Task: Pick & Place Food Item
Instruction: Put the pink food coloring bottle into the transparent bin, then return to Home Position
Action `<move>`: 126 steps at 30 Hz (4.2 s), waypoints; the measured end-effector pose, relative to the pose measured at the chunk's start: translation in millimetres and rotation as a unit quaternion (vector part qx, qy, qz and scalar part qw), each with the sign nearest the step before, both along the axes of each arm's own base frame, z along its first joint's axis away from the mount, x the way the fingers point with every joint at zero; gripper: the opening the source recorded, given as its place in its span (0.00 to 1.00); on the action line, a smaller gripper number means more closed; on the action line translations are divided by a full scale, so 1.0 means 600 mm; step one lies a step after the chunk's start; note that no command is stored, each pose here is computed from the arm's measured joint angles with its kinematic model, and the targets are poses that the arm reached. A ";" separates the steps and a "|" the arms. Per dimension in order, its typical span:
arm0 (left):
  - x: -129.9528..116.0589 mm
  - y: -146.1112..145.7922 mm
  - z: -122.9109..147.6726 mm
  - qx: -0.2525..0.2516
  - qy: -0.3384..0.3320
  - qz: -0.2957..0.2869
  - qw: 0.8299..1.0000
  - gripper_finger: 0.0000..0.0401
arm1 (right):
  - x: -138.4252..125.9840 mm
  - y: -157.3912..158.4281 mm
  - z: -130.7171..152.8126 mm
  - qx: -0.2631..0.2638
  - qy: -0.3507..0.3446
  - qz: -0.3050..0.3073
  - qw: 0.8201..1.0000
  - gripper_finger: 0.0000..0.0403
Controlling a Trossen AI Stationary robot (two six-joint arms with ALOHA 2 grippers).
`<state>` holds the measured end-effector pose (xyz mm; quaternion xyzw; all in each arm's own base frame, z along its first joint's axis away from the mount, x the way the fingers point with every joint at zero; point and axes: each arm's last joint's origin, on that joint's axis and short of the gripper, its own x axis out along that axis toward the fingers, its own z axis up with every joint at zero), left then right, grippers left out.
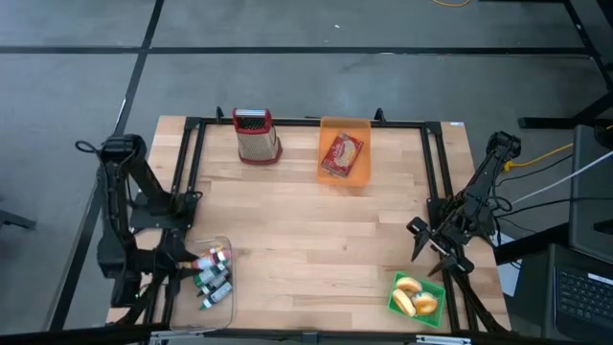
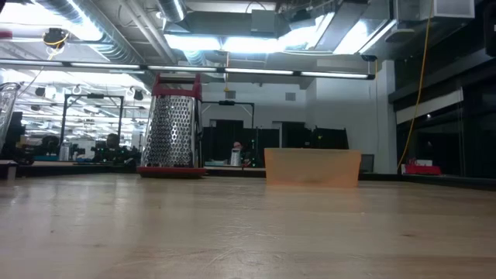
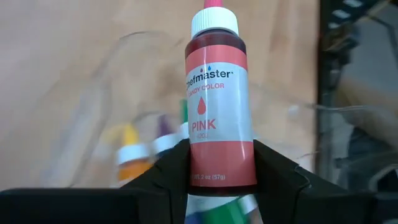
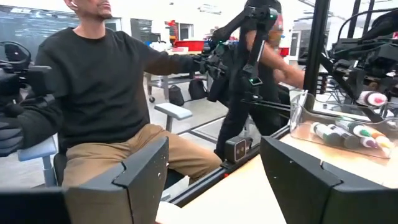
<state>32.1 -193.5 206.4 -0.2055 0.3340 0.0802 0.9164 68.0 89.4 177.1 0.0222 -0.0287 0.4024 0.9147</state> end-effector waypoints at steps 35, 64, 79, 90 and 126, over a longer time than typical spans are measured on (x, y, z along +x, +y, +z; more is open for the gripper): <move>0.007 0.024 0.000 0.022 0.075 0.064 0.995 0.63 | 0.001 -0.001 0.002 -0.005 -0.014 -0.011 1.000 0.63; 0.253 0.015 0.266 0.214 -0.263 -0.143 0.930 0.56 | -0.020 0.006 0.061 0.084 0.003 0.210 0.974 0.63; 0.292 0.040 0.247 0.154 -0.229 -0.183 0.944 0.56 | -0.037 0.010 0.060 0.052 -0.016 0.392 0.918 0.63; 0.265 0.152 0.179 0.141 -0.378 -0.277 0.872 0.56 | -0.049 0.007 0.046 0.001 -0.027 0.493 0.869 0.63; 0.137 0.259 -0.041 0.096 -0.435 -0.299 0.844 0.55 | 0.003 -0.039 0.010 -0.018 0.060 -0.230 0.971 0.63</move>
